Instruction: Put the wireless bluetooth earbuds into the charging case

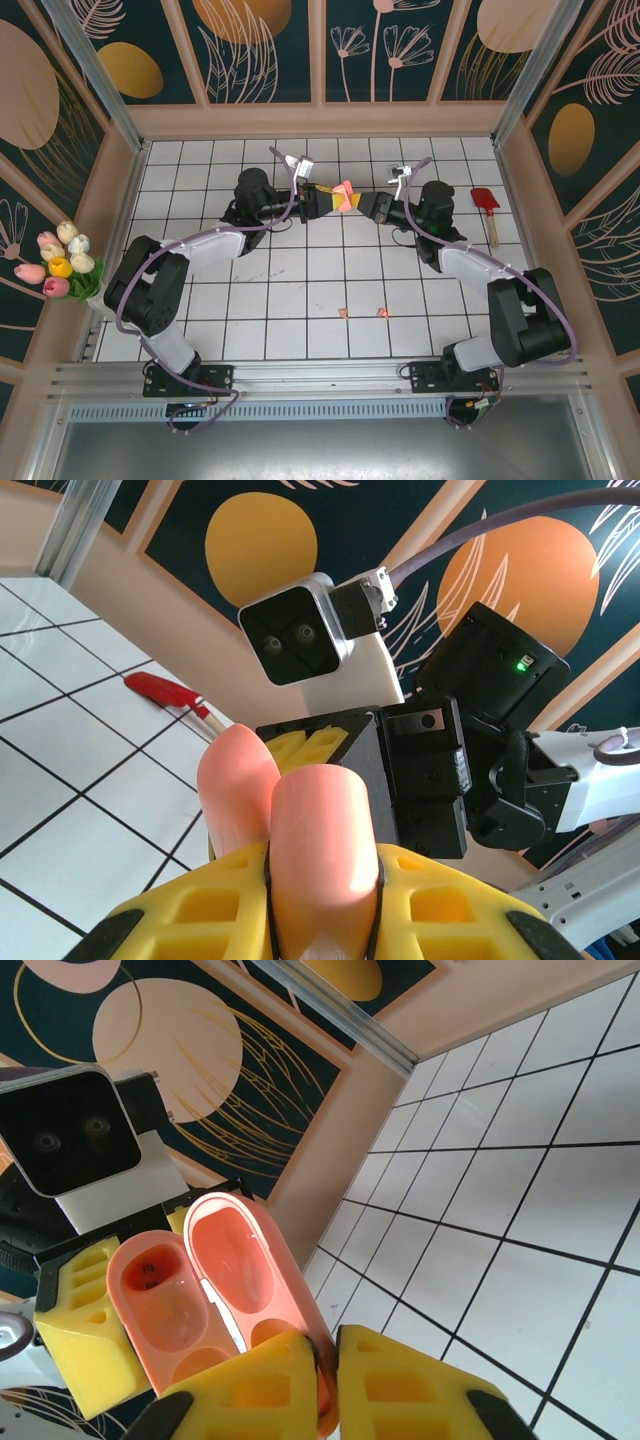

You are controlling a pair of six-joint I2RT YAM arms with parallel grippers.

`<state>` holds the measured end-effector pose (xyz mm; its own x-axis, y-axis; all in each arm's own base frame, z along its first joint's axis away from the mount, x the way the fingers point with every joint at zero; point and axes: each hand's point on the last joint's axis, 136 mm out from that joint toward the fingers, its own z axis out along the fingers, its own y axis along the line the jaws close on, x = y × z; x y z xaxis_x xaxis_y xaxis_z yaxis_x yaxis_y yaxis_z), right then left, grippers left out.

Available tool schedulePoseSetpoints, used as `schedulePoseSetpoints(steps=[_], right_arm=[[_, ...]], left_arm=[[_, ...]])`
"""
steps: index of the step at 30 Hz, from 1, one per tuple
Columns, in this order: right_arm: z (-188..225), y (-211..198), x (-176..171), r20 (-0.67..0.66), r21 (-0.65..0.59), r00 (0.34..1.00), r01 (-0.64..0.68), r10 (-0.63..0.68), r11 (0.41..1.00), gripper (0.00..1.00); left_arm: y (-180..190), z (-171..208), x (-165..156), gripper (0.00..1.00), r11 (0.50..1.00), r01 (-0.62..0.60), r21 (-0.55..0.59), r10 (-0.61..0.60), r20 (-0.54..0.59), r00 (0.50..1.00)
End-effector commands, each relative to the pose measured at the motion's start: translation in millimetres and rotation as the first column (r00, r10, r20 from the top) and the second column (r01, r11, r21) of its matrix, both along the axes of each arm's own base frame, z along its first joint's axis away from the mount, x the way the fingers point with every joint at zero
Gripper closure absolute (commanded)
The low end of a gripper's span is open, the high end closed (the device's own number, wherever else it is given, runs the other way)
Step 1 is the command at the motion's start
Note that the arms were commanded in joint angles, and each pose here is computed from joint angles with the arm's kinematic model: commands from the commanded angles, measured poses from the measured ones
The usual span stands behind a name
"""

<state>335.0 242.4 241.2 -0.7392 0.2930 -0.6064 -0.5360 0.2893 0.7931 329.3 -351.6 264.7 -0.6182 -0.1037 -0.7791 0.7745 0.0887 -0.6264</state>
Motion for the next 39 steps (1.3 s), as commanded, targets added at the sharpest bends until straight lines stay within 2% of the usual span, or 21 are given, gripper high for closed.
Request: schedulePoseSetpoints(steps=[1,3,7,11,15,18,21,25,29,39], right_arm=[[21.9,3.9,0.5,0.075,0.02,0.997,-0.022,0.02,1.0,0.97],[23.5,3.5,-0.3,0.078,0.017,0.997,-0.02,0.019,1.0,1.0],[25.3,2.2,0.0,0.08,0.005,0.997,-0.009,0.008,1.0,1.0],[25.7,-0.8,4.7,0.081,-0.039,0.997,0.023,-0.019,0.999,1.0],[17.6,-7.7,14.6,0.074,-0.133,0.996,0.06,-0.05,0.989,1.0],[13.5,-14.2,22.4,0.08,-0.2,0.995,0.078,-0.063,0.977,1.0],[6.2,-20.3,28.6,0.091,-0.278,0.994,0.087,-0.064,0.957,1.0],[-4.6,-25.7,39.2,0.115,-0.393,0.992,0.093,-0.052,0.915,1.0],[-15.2,-24.5,45.3,0.129,-0.487,0.992,0.073,-0.011,0.87,1.0],[-41.9,-10.3,47.1,0.178,-0.719,0.98,0.068,0.089,0.692,1.0]], left_arm=[[-3.9,-7.3,-3.7,0.99,1.0,0.029,-0.006,-0.029,-0.001,1.0],[-4.0,-9.1,-2.7,0.93,1.0,0.023,-0.004,-0.023,-0.006,1.0],[-3.1,-12.4,1.4,0.76,1.0,-0.004,0.003,0.004,-0.013,1.0],[-1.3,-14.5,6.4,0.54,0.999,-0.042,0.022,0.042,-0.008,0.999],[3.3,-17.8,12.6,0.26,0.991,-0.09,0.102,0.088,0.025,0.996],[10.0,-12.4,19.2,0.11,0.977,-0.125,0.173,0.114,0.073,0.991],[20.3,-9.8,25.9,0.02,0.954,-0.143,0.262,0.117,0.115,0.986],[33.0,-3.2,27.1,0.01,0.927,-0.112,0.357,0.06,0.154,0.986],[41.8,-6.8,29.0,0.02,0.89,-0.058,0.453,-0.01,0.145,0.989],[48.2,-52.1,43.0,0.03,0.775,0.059,0.629,-0.11,0.042,0.993]])
